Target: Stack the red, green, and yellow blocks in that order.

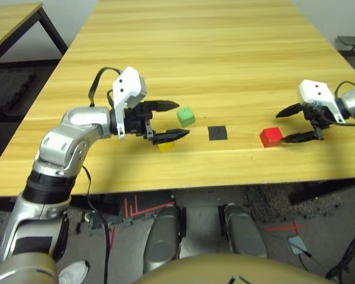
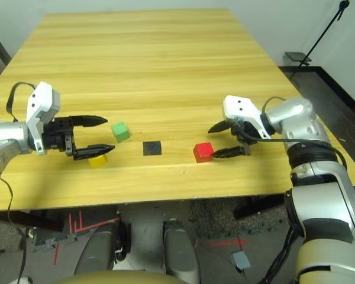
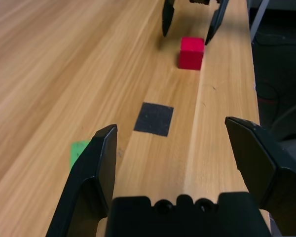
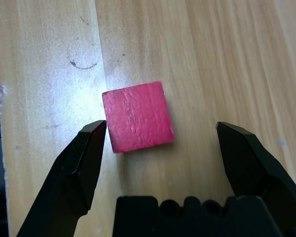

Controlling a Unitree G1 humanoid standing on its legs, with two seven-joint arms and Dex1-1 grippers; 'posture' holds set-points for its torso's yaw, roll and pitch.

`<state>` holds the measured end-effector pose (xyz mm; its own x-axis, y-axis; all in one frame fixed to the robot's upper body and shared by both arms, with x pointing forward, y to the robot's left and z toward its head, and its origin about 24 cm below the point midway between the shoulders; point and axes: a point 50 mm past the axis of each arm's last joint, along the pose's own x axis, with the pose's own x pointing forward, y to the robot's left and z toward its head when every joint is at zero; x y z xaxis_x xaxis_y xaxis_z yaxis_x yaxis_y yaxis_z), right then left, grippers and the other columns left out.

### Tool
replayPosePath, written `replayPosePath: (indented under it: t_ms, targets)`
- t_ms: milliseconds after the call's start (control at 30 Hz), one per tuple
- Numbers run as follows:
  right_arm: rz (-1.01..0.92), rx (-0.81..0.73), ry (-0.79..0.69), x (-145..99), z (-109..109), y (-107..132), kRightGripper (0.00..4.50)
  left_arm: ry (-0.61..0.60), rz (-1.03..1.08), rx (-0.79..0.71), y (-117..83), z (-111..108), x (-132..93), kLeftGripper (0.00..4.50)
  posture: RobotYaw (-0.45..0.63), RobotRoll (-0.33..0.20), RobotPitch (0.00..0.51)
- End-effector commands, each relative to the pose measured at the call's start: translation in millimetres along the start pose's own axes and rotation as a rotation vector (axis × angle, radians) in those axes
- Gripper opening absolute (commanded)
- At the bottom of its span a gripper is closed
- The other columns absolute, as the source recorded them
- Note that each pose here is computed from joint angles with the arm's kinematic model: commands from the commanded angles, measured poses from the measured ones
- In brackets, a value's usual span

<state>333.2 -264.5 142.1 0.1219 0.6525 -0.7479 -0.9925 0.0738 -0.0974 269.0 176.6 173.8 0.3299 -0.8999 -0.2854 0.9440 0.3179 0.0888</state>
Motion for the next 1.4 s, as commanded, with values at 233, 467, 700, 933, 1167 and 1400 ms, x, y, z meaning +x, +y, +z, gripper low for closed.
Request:
replayPosePath:
  t_ms: [233, 467, 700, 933, 1167, 1400]
  targets:
    - [0.064, -0.043, 0.039, 15.3, 2.0, -2.7, 4.5, 0.037, -0.006, -0.001, -9.5, -1.7, 0.0, 4.46, 0.33, -0.158, 0.086]
    - [0.058, -0.07, -0.001, 22.8, 12.1, -8.3, 2.84, 0.031, 0.018, -0.011, -14.1, -2.9, 0.3, 4.5, 0.36, -0.166, 0.088]
    - [0.074, -0.143, -0.081, 49.8, 62.3, -22.1, 2.06, 0.032, 0.038, -0.012, -15.0, 0.0, 0.8, 4.5, 0.38, -0.179, 0.082]
    - [0.057, -0.193, -0.091, 87.2, 94.0, -25.8, 2.06, 0.04, 0.068, -0.031, -13.4, -0.6, 2.6, 4.5, 0.41, -0.192, 0.066]
    - [0.08, -0.196, -0.071, 103.7, 106.3, -25.7, 2.06, 0.055, 0.128, -0.05, -12.2, -4.2, -1.9, 4.5, 0.46, -0.201, 0.074]
    - [0.124, -0.201, -0.041, 106.6, 102.0, -21.8, 2.06, 0.063, 0.169, -0.059, -11.9, -6.4, -5.8, 4.5, 0.48, -0.203, 0.082]
